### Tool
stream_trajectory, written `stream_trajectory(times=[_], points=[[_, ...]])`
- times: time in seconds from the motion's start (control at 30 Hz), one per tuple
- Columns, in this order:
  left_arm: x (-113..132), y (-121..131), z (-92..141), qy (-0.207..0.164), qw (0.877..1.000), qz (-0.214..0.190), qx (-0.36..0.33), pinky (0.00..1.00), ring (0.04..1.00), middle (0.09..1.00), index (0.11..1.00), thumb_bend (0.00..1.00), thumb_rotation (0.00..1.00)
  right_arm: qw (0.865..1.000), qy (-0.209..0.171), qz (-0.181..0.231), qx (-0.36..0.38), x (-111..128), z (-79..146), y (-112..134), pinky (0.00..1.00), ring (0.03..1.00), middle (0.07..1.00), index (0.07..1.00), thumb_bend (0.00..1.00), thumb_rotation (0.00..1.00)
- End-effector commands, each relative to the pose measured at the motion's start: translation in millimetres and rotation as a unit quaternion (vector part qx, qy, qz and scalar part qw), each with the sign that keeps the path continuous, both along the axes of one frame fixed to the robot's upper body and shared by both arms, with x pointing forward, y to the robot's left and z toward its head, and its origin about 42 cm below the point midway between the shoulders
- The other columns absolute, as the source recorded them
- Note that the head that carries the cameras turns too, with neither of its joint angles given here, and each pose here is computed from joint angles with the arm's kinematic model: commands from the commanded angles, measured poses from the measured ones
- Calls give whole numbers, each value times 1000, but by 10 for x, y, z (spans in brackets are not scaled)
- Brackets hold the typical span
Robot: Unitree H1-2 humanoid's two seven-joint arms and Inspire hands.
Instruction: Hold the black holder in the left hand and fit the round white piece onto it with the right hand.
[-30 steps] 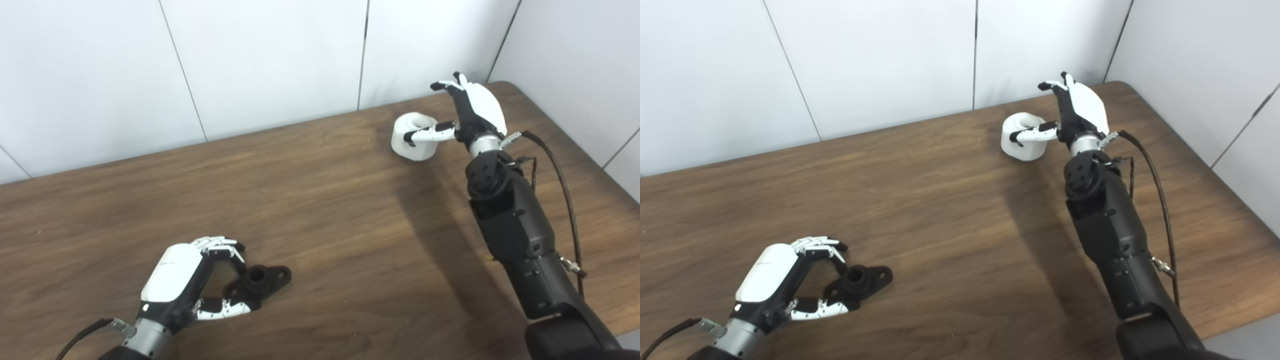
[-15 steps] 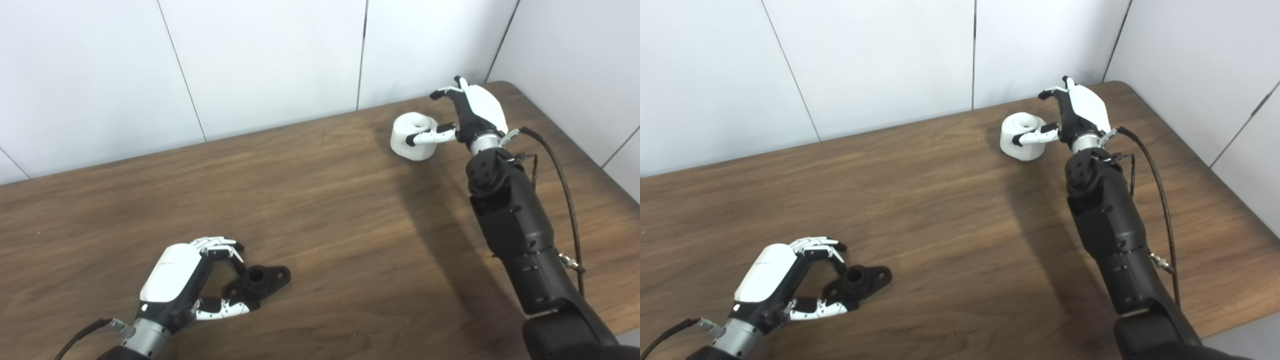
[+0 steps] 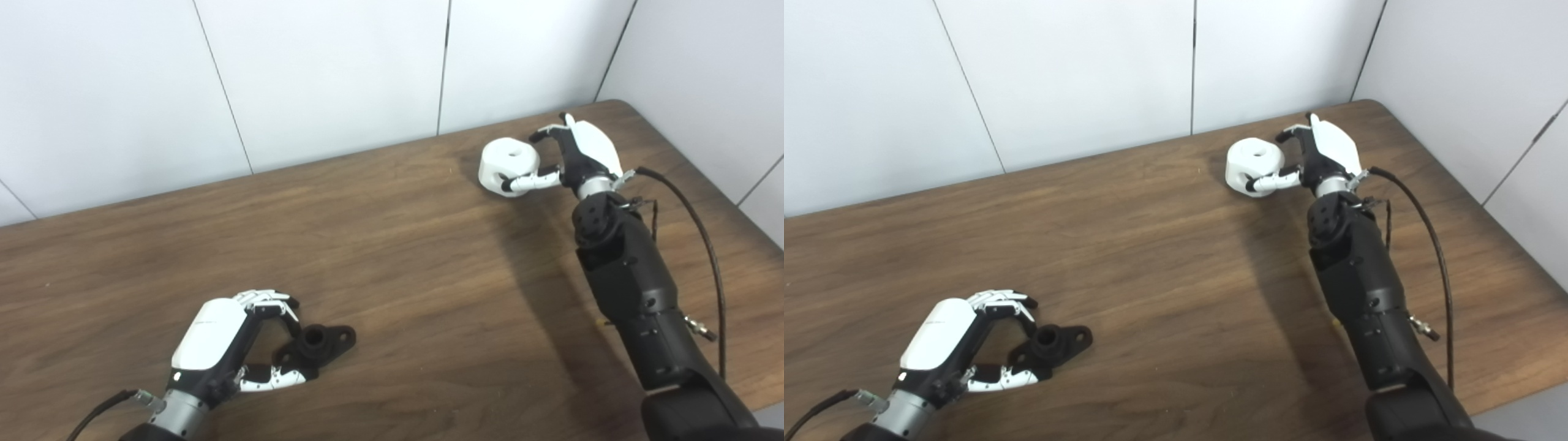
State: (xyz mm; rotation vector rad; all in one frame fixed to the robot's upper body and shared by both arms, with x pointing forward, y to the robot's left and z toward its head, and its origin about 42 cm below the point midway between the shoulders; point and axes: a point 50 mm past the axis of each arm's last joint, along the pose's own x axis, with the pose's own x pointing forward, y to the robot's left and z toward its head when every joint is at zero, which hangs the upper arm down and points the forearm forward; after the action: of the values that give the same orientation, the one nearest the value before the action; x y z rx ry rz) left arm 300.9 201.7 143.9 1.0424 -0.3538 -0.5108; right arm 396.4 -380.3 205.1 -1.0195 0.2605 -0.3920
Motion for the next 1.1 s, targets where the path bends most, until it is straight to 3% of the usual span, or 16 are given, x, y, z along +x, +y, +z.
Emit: stream_trajectory(times=[0.0, 1.07], points=[[23, 84, -66, 16, 1000, 7, 21, 814, 787, 738, 483, 521, 46, 999, -45, -5, -17, 76, 263, -14, 1000, 1000, 1000, 720, 991, 325], [28, 94, -74, 17, 999, 4, 28, 814, 781, 734, 483, 521, 47, 996, -92, 0, -17, 107, 245, 102, 1000, 1000, 972, 670, 932, 300]])
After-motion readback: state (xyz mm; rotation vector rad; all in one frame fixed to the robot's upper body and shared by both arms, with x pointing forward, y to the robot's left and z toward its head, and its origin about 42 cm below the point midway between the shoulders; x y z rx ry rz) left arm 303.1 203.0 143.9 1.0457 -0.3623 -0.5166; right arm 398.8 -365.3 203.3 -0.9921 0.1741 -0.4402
